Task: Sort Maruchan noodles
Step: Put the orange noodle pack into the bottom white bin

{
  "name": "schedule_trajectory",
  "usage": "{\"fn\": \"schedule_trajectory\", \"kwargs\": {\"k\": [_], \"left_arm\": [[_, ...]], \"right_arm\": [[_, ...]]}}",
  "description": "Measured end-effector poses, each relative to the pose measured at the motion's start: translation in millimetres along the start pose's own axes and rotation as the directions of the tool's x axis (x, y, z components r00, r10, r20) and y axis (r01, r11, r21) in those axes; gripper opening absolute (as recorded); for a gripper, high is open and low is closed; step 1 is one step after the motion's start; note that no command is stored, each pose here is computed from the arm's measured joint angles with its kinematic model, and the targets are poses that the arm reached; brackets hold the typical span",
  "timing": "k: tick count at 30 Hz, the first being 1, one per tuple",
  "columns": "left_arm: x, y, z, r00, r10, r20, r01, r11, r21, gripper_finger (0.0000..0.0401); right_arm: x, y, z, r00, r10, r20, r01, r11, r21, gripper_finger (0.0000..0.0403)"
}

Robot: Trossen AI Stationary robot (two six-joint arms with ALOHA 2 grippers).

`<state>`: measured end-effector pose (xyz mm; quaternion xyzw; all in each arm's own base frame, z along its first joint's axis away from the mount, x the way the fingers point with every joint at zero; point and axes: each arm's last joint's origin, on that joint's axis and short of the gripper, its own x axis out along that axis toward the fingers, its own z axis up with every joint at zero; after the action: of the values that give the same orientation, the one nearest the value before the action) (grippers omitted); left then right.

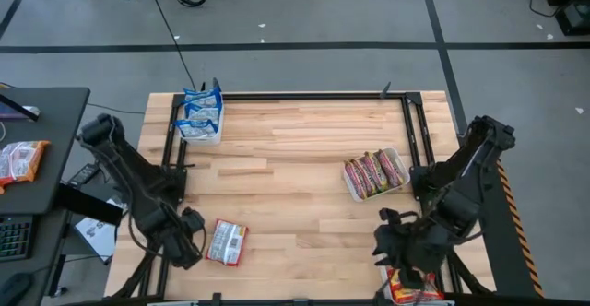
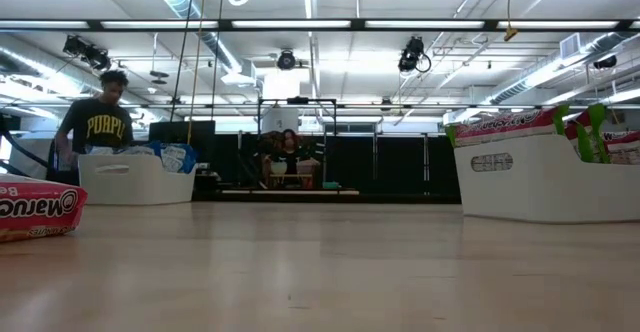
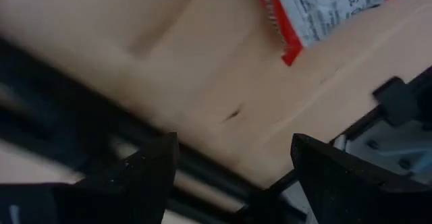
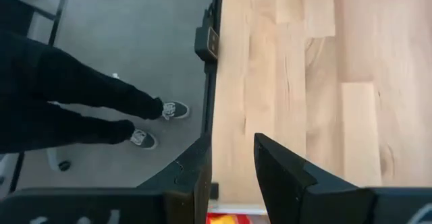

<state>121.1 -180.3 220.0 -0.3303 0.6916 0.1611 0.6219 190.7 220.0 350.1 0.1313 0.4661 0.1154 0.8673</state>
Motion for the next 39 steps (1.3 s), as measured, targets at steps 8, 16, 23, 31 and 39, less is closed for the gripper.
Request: {"fn": "schedule_trajectory", "kwargs": {"k": [8,16,23,31,39], "left_arm": [[54.6,3.4,8.8,0.992,0.124,0.005,-0.124,0.992,0.037,0.0290],[85.2,-17.7,32.6,0.983,0.064,0.174,-0.061,0.998,-0.023,0.0290],[71.8,-46.7,67.0,0.897,-0.049,0.440,0.053,0.999,0.004,0.0290],[59.2,-35.6,63.3,0.919,0.113,0.378,-0.122,0.993,0.000,0.0290],[71.3,-24.2,62.4,0.875,0.120,0.470,-0.053,0.987,-0.152,0.0290]], "right_arm": [[19.9,8.0,31.5,1.000,-0.010,0.010,0.011,0.990,-0.142,0.0100],[24.3,10.4,54.4,0.999,0.012,0.039,-0.002,0.970,-0.243,0.0098],[45.6,-3.2,67.7,0.997,-0.057,0.050,0.073,0.911,-0.407,0.0116],[103.7,-55.7,103.8,0.994,-0.108,-0.023,0.089,0.908,-0.410,0.0150],[133.2,-85.8,121.9,0.995,-0.100,-0.023,0.083,0.916,-0.392,0.0152]]}}
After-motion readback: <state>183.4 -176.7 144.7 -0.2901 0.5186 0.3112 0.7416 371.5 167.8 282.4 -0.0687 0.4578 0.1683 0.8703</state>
